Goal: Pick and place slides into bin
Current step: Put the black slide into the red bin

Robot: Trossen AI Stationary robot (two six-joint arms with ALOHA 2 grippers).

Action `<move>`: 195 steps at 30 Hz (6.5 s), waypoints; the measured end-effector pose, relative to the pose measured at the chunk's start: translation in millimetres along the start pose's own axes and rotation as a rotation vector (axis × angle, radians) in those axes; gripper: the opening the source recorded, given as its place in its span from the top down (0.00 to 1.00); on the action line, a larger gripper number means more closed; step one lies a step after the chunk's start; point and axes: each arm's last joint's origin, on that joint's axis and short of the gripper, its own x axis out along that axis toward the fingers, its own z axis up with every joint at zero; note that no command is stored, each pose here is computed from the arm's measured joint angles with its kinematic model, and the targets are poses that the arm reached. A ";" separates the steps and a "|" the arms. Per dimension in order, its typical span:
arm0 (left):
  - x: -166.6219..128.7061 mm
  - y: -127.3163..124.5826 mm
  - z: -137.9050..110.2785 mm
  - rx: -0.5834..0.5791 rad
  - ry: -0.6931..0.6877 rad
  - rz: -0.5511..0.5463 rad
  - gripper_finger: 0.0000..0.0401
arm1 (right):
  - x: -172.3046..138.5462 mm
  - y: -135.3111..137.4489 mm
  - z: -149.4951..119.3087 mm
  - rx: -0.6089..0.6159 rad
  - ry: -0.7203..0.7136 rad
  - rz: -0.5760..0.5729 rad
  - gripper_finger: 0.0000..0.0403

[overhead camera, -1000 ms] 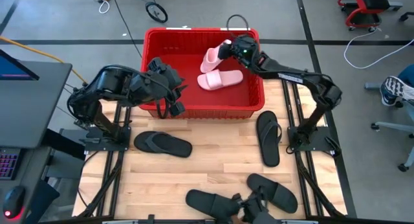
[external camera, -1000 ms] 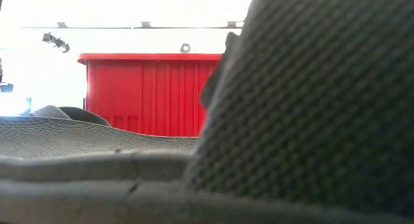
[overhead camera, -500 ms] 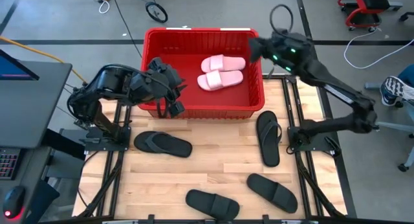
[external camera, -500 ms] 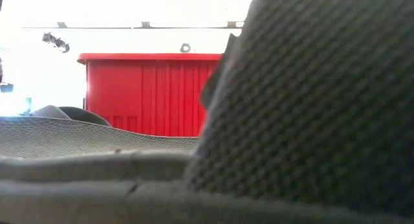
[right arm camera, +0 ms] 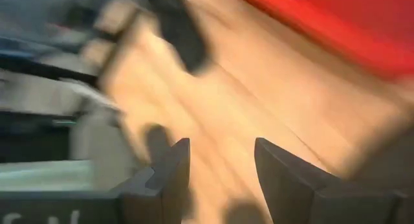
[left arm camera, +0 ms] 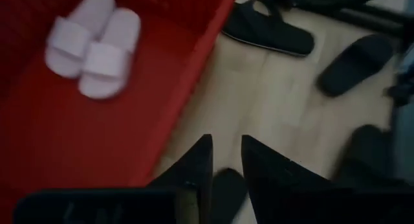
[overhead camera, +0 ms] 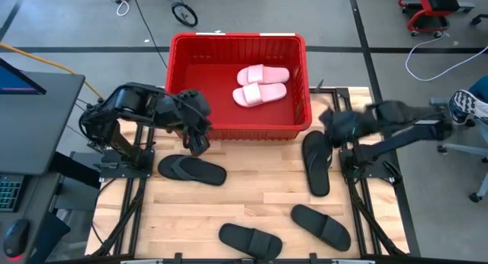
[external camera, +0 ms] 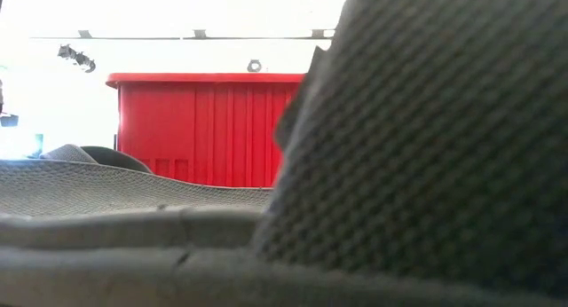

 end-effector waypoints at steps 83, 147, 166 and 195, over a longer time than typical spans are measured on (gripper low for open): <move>59.9 -103.7 17.5 -0.285 -0.169 -0.238 0.80 | 48.4 28.8 -22.2 -0.083 -0.630 0.514 0.99; 82.7 -39.8 56.1 -0.170 -0.311 0.022 0.87 | 10.0 126.8 102.2 -0.501 -0.852 0.200 0.82; 34.5 56.7 52.3 -0.410 -0.264 0.190 0.87 | 4.0 103.0 63.1 -0.518 -0.575 0.001 0.69; 217.4 218.2 38.4 -0.725 0.496 0.147 0.87 | 3.6 111.0 2.6 -0.544 -0.332 0.050 0.69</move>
